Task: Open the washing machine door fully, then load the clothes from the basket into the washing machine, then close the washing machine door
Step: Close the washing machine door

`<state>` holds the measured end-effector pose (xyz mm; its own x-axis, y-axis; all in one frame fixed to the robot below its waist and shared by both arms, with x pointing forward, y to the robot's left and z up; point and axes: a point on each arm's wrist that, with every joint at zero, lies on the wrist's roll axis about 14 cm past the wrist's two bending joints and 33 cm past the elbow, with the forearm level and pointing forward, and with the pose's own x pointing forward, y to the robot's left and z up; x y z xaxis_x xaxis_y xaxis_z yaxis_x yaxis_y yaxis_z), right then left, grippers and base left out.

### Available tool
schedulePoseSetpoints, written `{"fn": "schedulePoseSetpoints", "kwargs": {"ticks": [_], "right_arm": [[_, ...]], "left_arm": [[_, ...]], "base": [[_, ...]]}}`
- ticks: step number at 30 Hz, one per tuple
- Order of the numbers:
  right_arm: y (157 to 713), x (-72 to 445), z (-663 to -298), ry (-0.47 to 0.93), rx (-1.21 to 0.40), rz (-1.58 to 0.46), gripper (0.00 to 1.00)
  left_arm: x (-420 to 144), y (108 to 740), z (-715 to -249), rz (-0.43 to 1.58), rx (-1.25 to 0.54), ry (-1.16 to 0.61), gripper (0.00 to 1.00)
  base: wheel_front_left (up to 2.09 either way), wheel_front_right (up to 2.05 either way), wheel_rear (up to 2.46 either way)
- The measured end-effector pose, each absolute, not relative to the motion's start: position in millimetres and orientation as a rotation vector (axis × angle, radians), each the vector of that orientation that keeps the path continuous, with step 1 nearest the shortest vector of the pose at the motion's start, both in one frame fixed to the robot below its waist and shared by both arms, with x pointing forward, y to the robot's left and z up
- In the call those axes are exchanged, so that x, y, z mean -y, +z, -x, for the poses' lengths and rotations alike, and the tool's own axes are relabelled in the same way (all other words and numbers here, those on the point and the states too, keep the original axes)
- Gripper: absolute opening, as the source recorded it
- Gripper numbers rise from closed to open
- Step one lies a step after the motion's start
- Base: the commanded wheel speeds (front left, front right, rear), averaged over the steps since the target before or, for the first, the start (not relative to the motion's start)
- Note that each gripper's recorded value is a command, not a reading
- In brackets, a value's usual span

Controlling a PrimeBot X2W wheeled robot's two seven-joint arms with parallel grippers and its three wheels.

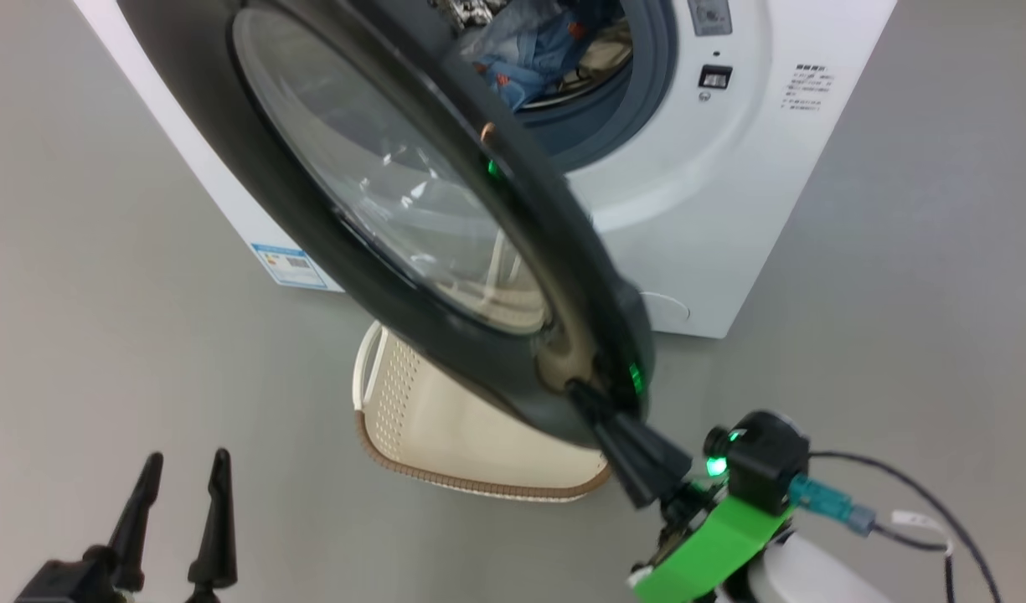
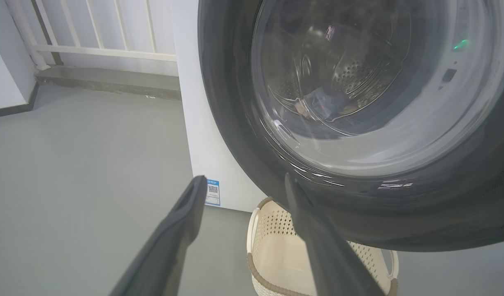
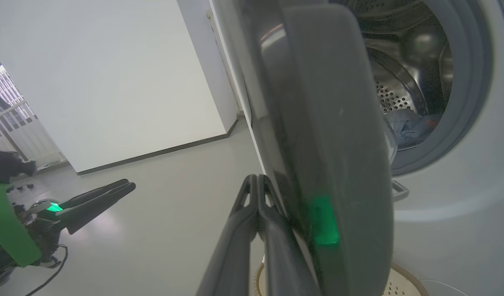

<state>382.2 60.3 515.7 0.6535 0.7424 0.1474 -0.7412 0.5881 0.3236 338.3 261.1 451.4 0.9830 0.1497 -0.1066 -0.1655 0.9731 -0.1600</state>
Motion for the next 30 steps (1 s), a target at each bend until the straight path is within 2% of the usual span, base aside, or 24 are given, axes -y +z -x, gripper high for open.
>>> {"fn": "schedulePoseSetpoints", "kwargs": {"ticks": [16,30], "right_arm": [[510.1,-23.8,-471.2,0.713,0.056,-0.347,0.0],[505.4,-10.1,-533.5,0.645,0.107,-0.327,0.0]], "left_arm": [[-252.0,455.6,-378.4,0.186,-0.062,0.148,1.0],[-248.3,453.0,-393.5,0.194,-0.062,0.157,1.0]], "base": [[0.0,0.0,0.0],[0.0,0.0,0.0]]}}
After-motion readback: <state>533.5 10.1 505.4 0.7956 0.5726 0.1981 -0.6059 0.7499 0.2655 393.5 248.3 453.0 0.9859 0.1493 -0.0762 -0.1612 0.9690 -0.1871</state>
